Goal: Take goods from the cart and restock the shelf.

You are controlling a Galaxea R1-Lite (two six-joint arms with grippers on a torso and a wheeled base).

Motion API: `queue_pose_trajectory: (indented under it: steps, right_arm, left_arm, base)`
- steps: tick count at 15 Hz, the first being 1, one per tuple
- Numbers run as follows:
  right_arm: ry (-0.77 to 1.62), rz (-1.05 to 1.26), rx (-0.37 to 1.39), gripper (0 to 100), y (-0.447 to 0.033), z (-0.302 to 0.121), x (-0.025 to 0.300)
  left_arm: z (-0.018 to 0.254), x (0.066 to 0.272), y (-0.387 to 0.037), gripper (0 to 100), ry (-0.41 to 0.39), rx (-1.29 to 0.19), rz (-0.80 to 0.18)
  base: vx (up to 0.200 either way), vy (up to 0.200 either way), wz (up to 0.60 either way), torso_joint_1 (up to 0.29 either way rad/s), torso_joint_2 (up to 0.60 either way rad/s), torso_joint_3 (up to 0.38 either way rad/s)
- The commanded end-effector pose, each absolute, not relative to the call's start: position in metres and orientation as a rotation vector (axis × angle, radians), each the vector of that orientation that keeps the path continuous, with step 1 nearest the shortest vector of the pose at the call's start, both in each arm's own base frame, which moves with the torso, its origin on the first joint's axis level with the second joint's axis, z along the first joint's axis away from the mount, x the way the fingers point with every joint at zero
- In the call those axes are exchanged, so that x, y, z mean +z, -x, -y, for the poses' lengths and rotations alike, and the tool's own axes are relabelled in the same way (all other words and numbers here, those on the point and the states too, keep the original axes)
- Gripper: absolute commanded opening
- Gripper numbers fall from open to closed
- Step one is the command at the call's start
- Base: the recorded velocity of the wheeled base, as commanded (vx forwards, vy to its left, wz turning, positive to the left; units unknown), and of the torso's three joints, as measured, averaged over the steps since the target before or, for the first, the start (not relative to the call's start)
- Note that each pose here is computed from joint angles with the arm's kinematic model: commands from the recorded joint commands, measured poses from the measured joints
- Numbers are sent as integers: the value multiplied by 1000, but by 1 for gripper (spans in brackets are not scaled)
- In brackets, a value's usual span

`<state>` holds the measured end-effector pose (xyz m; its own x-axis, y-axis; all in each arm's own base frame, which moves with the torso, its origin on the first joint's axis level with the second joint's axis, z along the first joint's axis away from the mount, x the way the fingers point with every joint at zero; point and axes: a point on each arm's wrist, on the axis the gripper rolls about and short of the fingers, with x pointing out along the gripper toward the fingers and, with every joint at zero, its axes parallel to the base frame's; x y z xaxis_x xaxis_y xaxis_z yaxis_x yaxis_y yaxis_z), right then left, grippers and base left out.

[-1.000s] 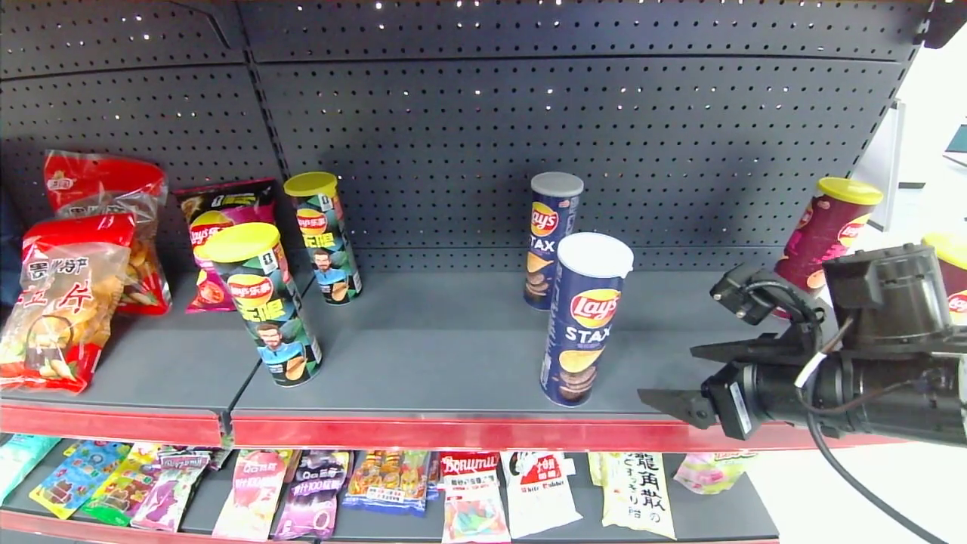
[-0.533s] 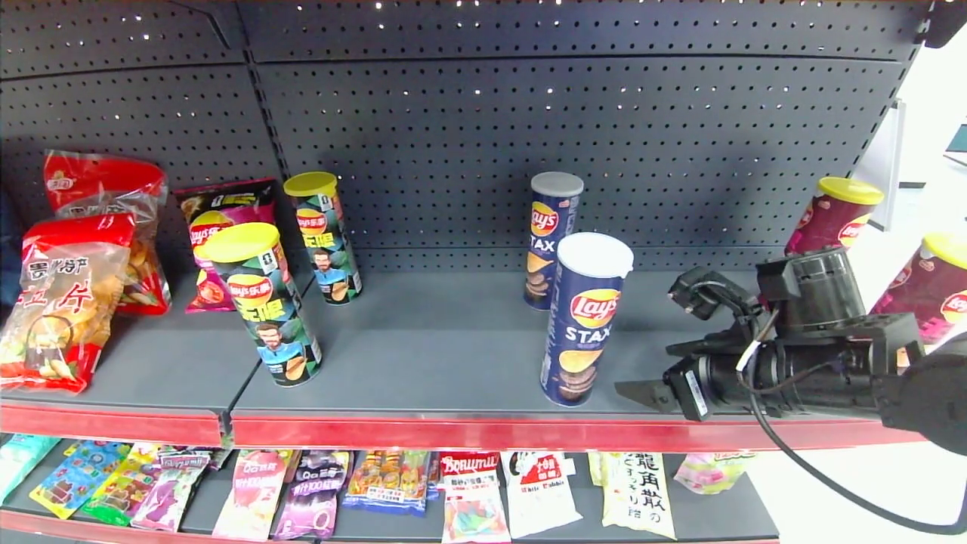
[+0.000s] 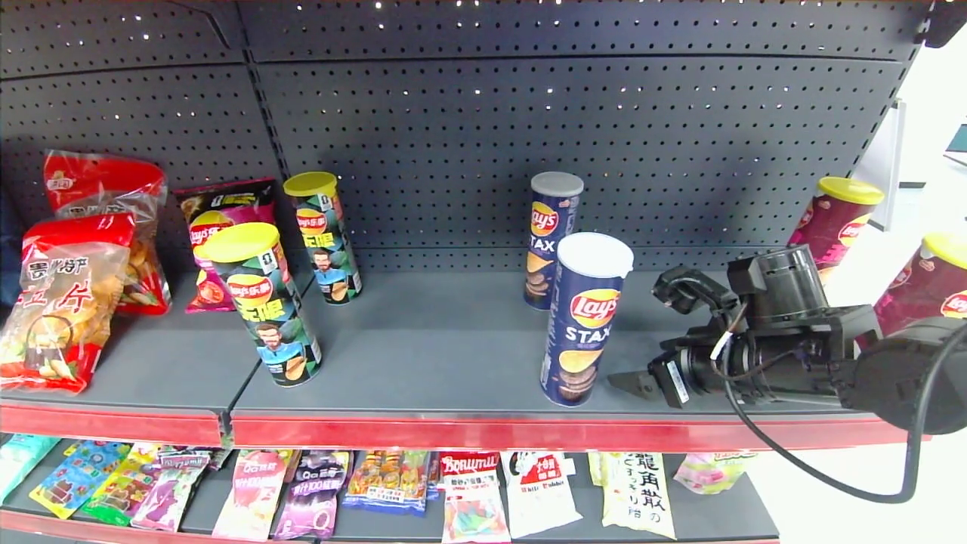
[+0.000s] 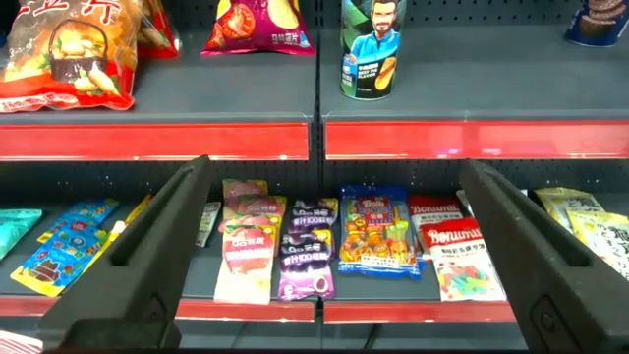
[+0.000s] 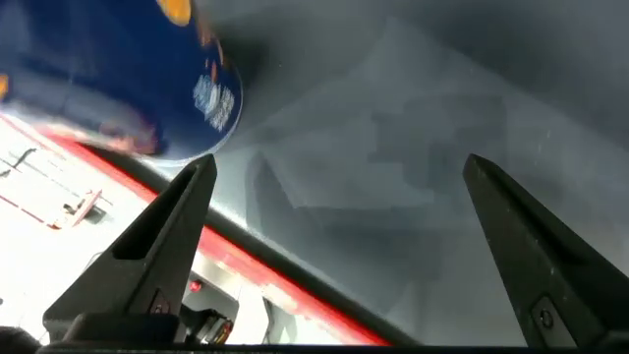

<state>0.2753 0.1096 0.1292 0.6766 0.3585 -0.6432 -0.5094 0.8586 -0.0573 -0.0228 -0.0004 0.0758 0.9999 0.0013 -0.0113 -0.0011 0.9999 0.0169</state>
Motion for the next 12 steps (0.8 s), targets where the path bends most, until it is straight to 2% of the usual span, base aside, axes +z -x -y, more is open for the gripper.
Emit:
queue_pose_trajectory:
  steps: [1,12]
  right_arm:
    - [242,-668,495,100,-280,-112,128]
    - [248,-687,499,100,-288,-116,120]
  left_arm:
    - [0,76,23,100,-17,0,-11]
    - [0,76,23,100,-15,1,-11]
  base:
    - [0,0,0,0,0,0]
    - [0,0,0,0,0,0]
